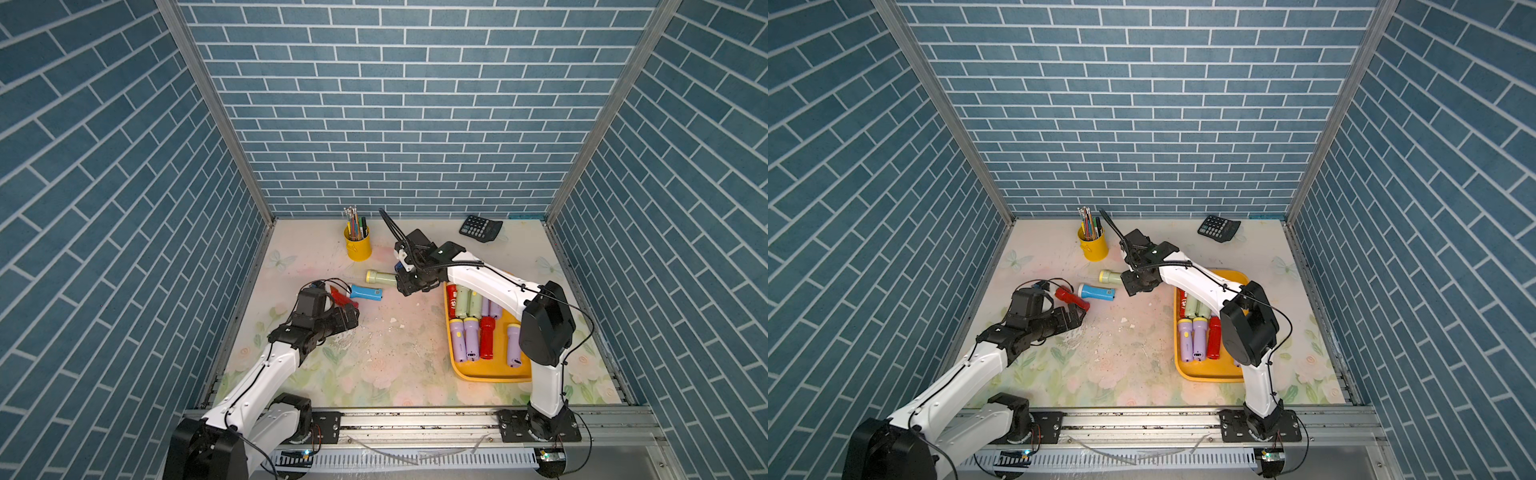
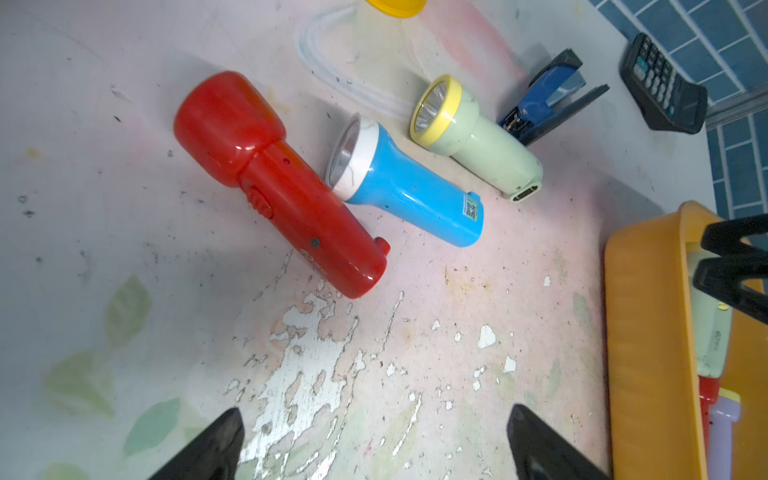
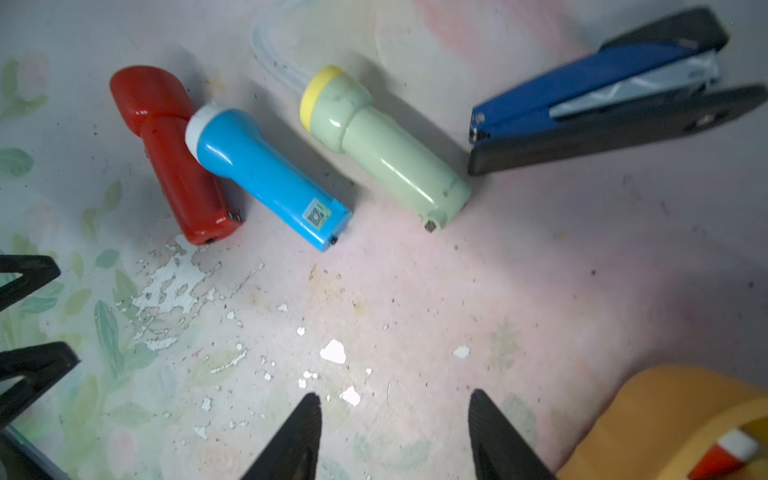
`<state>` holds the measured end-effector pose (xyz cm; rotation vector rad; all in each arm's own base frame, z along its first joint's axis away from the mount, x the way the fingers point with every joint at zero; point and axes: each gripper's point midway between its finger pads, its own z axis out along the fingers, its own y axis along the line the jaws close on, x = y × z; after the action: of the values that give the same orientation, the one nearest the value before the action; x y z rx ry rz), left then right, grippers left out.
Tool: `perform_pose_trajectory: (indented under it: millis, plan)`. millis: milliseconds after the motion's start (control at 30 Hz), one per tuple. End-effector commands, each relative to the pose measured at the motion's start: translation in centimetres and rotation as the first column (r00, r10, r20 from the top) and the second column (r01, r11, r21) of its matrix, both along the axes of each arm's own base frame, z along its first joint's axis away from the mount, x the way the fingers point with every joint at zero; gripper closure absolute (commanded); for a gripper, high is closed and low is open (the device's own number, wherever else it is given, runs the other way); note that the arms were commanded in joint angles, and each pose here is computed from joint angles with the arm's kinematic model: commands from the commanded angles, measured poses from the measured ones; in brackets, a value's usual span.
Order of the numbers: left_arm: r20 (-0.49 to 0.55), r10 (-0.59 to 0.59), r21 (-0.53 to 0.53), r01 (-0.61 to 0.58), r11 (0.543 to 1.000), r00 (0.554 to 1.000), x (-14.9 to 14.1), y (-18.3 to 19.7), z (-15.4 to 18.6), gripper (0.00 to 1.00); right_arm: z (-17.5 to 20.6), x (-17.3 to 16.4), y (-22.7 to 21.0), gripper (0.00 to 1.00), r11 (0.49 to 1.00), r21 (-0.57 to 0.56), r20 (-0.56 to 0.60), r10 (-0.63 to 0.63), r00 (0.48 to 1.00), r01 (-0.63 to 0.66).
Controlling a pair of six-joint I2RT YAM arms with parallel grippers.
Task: Put the flashlights into the storage boxes
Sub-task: Pick up the flashlight from the center of the board.
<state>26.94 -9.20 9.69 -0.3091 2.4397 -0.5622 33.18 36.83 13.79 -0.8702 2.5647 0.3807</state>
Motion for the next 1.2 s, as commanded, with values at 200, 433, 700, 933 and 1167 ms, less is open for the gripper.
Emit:
perform_pose_trajectory:
  millis: [200, 433, 700, 933, 1167]
  plan:
    - [-0.027, 0.025, -0.039, -0.026, 0.999, 0.999, 0.1, 1.0, -0.2, 0.01, -1.8, 3.4, 2.3, 0.38, 0.972, -0.058, 0.059, 0.229, 0.972, -0.226]
    - [-0.013, 0.043, -0.053, -0.044, 0.998, 0.999, 0.7, 1.2, -0.2, 0.01, -5.0, 5.0, 3.4, 0.38, 0.968, -0.016, 0.008, 0.252, 0.968, -0.251]
    - [-0.016, 0.041, -0.064, -0.041, 0.997, 0.999, 0.5, 1.0, -0.4, 0.01, -6.6, 5.9, 3.9, 0.38, 0.965, 0.001, 0.006, 0.261, 0.965, -0.261]
    - [-0.010, 0.045, -0.061, -0.045, 0.997, 0.999, 0.4, 1.1, -0.2, 0.01, -7.5, 6.9, 4.7, 0.38, 0.962, 0.008, 0.003, 0.273, 0.962, -0.273]
    - [-0.012, 0.042, -0.045, -0.043, 0.998, 0.999, 0.3, 1.4, -0.3, 0.01, -8.4, 6.6, 5.5, 0.43, 0.954, 0.035, -0.023, 0.299, 0.954, -0.298]
